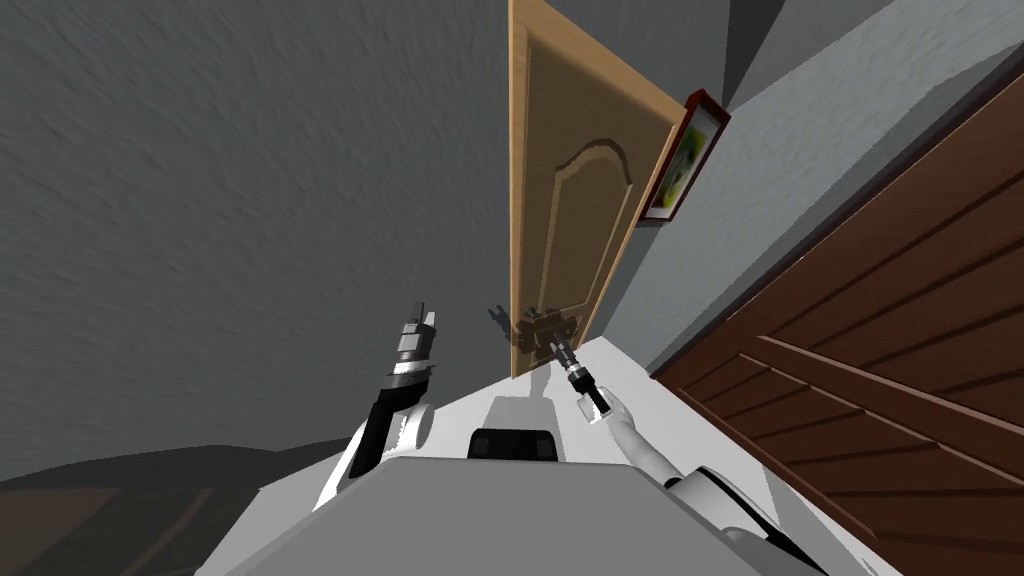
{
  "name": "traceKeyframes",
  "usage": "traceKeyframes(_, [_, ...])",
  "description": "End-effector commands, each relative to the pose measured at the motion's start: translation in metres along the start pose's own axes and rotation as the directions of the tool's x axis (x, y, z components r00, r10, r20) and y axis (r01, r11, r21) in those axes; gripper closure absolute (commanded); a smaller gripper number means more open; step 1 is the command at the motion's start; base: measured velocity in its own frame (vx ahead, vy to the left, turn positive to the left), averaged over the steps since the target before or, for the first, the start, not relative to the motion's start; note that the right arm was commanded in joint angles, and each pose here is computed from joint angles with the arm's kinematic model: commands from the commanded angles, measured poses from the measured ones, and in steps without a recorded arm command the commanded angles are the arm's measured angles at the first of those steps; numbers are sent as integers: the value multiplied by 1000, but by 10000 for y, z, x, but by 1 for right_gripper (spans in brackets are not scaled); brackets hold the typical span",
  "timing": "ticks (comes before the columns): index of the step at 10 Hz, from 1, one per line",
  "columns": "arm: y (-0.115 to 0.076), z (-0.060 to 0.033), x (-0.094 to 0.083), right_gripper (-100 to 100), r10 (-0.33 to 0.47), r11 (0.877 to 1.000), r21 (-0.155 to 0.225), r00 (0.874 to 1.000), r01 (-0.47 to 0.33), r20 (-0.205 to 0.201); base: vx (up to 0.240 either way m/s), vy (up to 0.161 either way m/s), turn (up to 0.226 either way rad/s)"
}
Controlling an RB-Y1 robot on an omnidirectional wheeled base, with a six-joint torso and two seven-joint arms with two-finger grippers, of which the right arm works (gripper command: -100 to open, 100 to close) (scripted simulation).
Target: Pull the door open
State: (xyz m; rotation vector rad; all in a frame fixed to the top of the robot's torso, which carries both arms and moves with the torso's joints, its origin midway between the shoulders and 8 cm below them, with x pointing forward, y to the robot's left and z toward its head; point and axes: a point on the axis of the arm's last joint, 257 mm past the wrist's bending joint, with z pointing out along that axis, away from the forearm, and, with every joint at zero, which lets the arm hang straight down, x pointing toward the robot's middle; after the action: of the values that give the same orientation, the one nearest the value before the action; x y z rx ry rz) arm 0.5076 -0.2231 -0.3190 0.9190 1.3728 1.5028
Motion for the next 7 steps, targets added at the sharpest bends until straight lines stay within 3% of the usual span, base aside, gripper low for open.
traceKeyframes(1, [-62,-13,-67,-100,-11,1000,18,1000,11,-5,85,-2,53])
traceKeyframes(7, [-282,-110,-302,-100,-46,995,87,999,47,-8,77,4,40])
